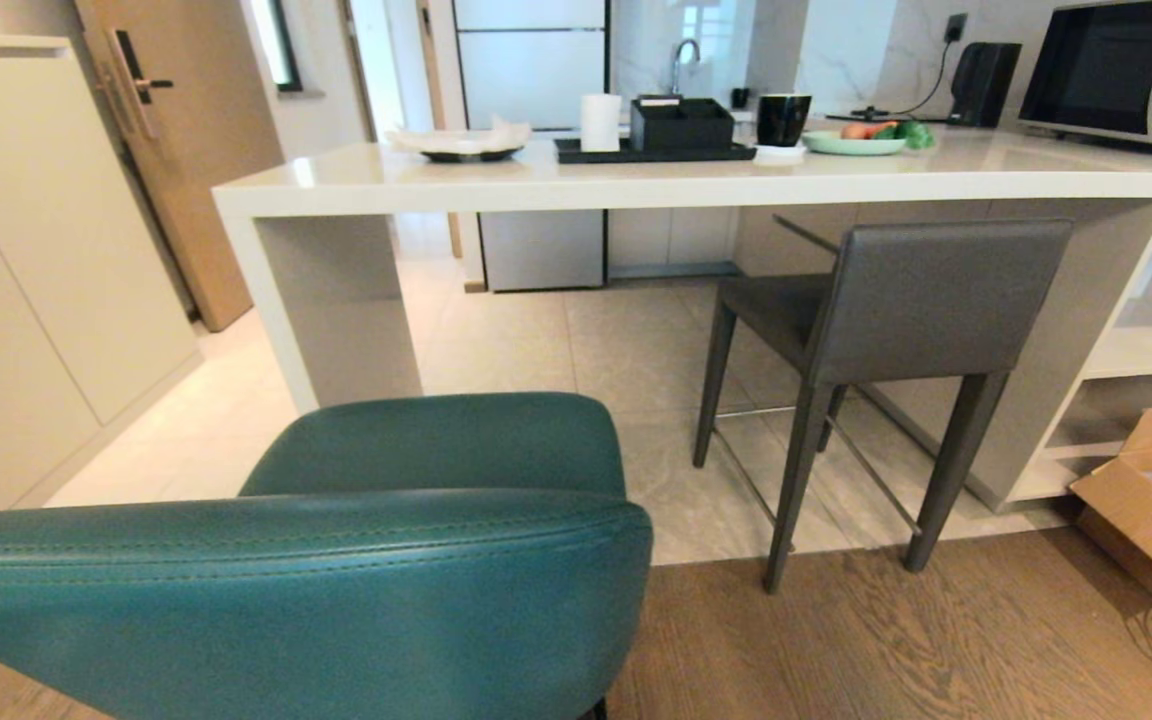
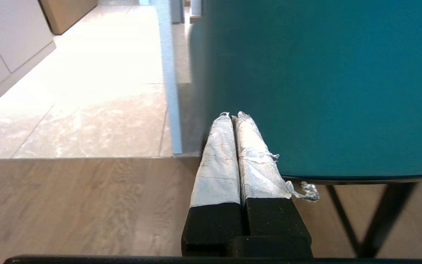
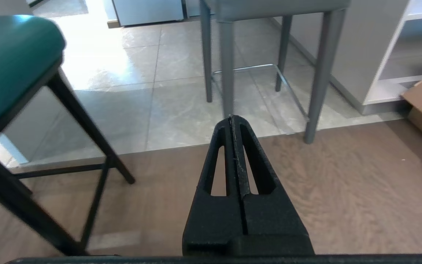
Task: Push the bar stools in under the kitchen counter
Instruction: Push the blue chair back under the dining table
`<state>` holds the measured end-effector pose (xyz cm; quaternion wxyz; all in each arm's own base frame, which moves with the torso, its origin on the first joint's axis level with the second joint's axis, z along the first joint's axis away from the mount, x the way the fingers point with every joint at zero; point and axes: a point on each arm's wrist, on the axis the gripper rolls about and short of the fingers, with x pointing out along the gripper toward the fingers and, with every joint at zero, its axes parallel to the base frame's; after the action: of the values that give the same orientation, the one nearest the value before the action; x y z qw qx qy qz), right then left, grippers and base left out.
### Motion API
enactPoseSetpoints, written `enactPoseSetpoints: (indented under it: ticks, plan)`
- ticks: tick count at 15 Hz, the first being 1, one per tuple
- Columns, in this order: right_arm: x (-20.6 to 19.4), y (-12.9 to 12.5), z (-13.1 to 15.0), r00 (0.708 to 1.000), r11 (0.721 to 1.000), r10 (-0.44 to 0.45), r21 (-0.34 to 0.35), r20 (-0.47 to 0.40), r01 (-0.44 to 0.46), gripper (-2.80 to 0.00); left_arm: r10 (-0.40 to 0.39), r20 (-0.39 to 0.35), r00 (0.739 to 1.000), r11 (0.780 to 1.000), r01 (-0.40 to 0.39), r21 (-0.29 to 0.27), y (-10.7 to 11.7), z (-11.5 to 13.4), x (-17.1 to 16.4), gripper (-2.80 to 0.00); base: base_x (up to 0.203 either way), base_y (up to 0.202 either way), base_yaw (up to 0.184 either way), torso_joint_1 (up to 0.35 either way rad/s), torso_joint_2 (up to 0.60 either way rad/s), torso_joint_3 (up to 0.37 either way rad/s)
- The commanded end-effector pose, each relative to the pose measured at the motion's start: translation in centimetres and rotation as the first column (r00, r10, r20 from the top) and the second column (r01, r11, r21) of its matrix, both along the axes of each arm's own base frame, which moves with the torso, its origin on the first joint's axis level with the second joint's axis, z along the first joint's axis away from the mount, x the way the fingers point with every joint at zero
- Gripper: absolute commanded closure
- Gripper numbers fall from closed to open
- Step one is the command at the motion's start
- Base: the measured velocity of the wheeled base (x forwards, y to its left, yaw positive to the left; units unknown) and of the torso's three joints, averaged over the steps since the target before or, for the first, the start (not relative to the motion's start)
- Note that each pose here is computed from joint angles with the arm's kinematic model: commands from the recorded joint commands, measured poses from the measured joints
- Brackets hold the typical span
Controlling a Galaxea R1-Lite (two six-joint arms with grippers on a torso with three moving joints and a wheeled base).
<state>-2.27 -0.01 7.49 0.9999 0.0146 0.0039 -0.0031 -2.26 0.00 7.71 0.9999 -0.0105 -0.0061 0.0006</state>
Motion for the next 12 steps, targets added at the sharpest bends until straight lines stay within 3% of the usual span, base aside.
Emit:
enactPoseSetpoints:
  ticks: [1, 8, 12]
  plan:
    - [0.02, 0.0, -0.04, 1.0, 1.0, 0.0, 0.0, -0.003, 0.0, 0.0, 0.0, -0.001, 1.0, 1.0, 0.0, -0.001, 0.0, 0.0, 0.01, 0.0, 0.0, 0.2, 0.0, 0.005, 0.0, 0.002]
    - [0.02, 0.0, -0.04, 1.0, 1.0, 0.0, 0.0, -0.003, 0.0, 0.0, 0.0, -0.001, 1.0, 1.0, 0.0, -0.001, 0.0, 0.0, 0.01, 0.0, 0.0, 0.182, -0.002, 0.001, 0.0, 0.004]
    - [0.02, 0.0, -0.04, 1.0, 1.0, 0.0, 0.0, -0.003, 0.0, 0.0, 0.0, -0.001, 1.0, 1.0, 0.0, -0.001, 0.0, 0.0, 0.01, 0.0, 0.0, 0.0, 0.0, 0.0, 0.0, 0.0]
